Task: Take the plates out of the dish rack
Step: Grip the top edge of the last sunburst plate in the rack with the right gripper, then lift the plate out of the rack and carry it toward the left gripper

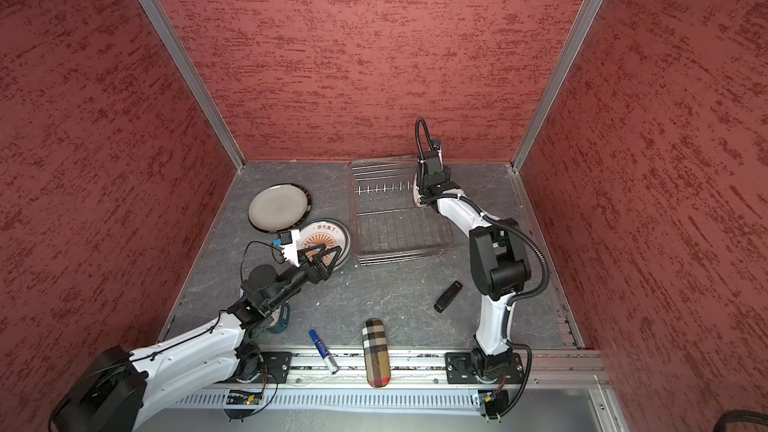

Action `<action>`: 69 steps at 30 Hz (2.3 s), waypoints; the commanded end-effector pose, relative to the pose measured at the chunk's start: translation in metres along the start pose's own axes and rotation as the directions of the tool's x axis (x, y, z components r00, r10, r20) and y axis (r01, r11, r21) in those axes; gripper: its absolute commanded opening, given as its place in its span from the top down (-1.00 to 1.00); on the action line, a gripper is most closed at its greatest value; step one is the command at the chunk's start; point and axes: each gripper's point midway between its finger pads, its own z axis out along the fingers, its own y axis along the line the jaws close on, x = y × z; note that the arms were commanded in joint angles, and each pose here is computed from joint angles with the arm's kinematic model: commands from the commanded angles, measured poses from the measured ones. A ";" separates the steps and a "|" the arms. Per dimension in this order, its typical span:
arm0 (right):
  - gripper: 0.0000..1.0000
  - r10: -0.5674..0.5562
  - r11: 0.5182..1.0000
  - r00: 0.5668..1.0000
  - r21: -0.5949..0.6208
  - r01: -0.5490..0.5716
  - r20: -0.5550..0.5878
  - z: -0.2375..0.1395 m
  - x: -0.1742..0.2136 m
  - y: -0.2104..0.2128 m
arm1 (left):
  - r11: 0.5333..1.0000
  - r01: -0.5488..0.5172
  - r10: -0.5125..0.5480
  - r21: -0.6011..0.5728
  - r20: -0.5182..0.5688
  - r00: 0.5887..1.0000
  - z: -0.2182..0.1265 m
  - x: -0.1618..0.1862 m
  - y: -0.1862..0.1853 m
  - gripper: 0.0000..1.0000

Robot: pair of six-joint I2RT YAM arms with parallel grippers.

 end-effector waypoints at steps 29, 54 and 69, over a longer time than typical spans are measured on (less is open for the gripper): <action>0.90 -0.060 0.996 0.945 0.078 0.037 0.321 -0.100 -0.075 -0.017 | 1.000 -0.014 0.014 0.000 0.039 0.999 0.004 -0.011 -0.005 -0.99; 1.00 0.364 0.831 0.859 -0.542 -0.124 0.361 -0.233 -0.039 -0.009 | 0.996 0.009 -0.013 0.091 0.044 0.999 0.007 -0.009 -0.022 -0.99; 1.00 0.442 0.532 0.893 -0.826 -0.187 0.083 -0.249 0.004 0.048 | 0.995 0.016 -0.020 0.097 0.041 0.999 0.011 -0.006 -0.037 -0.99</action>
